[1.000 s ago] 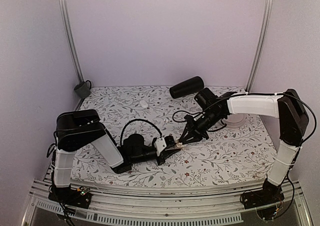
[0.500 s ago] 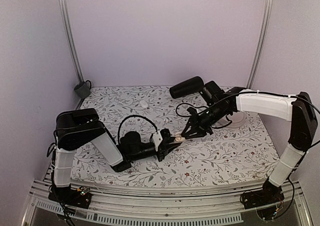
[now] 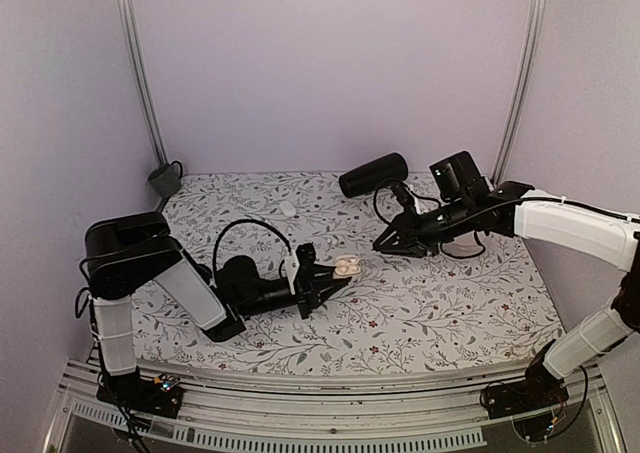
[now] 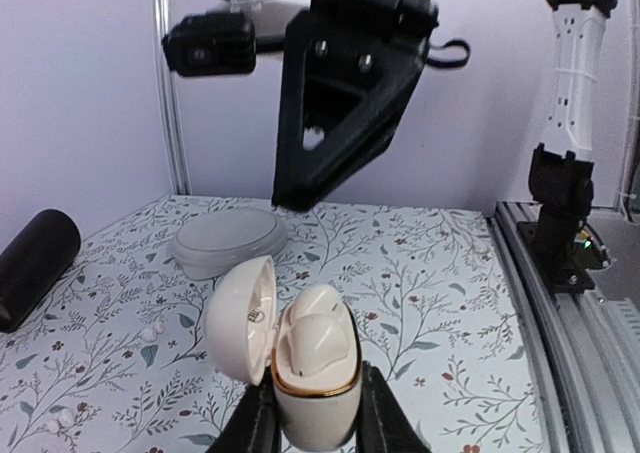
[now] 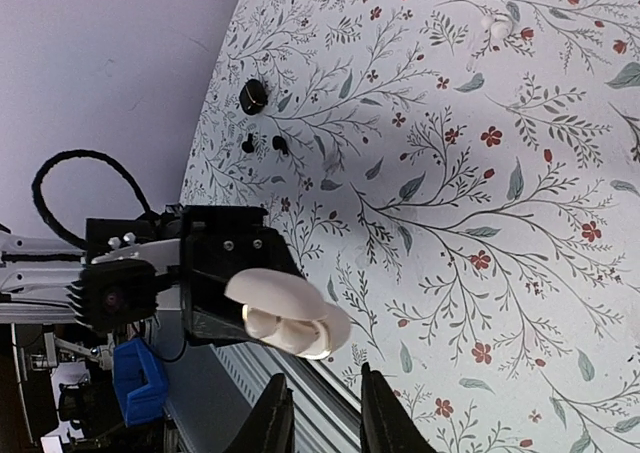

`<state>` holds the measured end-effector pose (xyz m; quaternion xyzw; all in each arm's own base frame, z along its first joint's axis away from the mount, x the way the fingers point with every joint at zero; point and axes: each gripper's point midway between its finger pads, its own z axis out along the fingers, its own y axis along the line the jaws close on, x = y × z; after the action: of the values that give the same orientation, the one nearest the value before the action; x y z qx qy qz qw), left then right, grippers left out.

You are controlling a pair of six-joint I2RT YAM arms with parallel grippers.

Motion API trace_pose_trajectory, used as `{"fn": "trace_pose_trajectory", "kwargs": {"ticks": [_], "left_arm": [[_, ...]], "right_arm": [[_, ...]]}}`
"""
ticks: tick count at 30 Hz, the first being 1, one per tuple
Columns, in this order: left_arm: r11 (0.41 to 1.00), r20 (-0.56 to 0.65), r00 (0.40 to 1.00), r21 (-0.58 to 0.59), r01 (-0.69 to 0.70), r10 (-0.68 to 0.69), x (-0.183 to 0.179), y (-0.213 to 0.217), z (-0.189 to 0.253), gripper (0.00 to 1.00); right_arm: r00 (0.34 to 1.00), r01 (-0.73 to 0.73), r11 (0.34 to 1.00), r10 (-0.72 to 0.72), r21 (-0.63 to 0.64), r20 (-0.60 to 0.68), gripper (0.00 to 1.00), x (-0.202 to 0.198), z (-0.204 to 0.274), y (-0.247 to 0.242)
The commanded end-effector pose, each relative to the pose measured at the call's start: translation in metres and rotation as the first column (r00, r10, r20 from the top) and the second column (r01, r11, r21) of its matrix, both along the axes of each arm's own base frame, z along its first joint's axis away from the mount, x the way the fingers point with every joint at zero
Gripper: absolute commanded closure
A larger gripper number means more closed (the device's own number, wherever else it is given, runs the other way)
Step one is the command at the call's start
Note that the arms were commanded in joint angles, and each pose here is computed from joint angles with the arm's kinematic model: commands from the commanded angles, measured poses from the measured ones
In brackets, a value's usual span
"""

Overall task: Insert the wireless bluetooth earbuds into the charging case
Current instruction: Close the charging case with the earbuds.

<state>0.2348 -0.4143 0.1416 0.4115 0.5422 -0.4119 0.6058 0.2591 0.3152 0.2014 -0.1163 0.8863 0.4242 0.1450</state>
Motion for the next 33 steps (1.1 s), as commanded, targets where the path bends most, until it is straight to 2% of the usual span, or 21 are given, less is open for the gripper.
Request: {"fn": "trace_pose_trajectory", "kwargs": {"ticks": [1, 7, 13, 20, 23, 26, 29, 33], "left_arm": [[0.988, 0.01, 0.994, -0.114, 0.105, -0.104, -0.023, 0.009, 0.05, 1.0], [0.963, -0.039, 0.973, -0.156, 0.218, -0.226, -0.041, 0.006, 0.077, 1.0], [0.944, -0.118, 0.951, -0.21, 0.257, -0.285, -0.049, 0.009, 0.09, 1.0], [0.949, -0.243, 0.936, -0.246, 0.196, -0.256, -0.04, 0.017, 0.089, 1.0], [0.953, -0.297, 0.924, -0.256, 0.164, -0.239, -0.035, 0.023, 0.085, 1.0], [0.958, -0.349, 0.909, -0.251, 0.142, -0.226, -0.03, 0.025, 0.081, 1.0], [0.967, -0.433, 0.883, -0.245, 0.076, -0.179, -0.014, 0.034, 0.077, 1.0], [0.972, -0.552, 0.832, -0.222, -0.075, -0.062, 0.021, 0.061, 0.067, 1.0]], "right_arm": [[0.982, -0.016, 0.993, -0.006, 0.116, 0.188, 0.76, 0.017, 0.009, 0.009], [0.938, -0.192, 0.955, 0.112, 0.225, 0.328, 0.8, -0.006, 0.03, 0.043], [0.888, -0.316, 0.893, 0.16, 0.32, 0.431, 0.8, -0.032, 0.052, 0.053], [0.827, -0.469, 0.798, 0.247, 0.378, 0.506, 0.8, -0.069, 0.074, 0.06], [0.814, -0.49, 0.785, 0.256, 0.38, 0.521, 0.8, -0.075, 0.079, 0.057], [0.83, -0.446, 0.825, 0.236, 0.347, 0.506, 0.79, -0.067, 0.072, 0.055], [0.861, -0.313, 0.902, 0.137, 0.298, 0.49, 0.78, -0.041, 0.061, 0.045], [0.891, -0.136, 0.945, -0.014, 0.297, 0.455, 0.76, -0.008, 0.05, 0.013]]}}
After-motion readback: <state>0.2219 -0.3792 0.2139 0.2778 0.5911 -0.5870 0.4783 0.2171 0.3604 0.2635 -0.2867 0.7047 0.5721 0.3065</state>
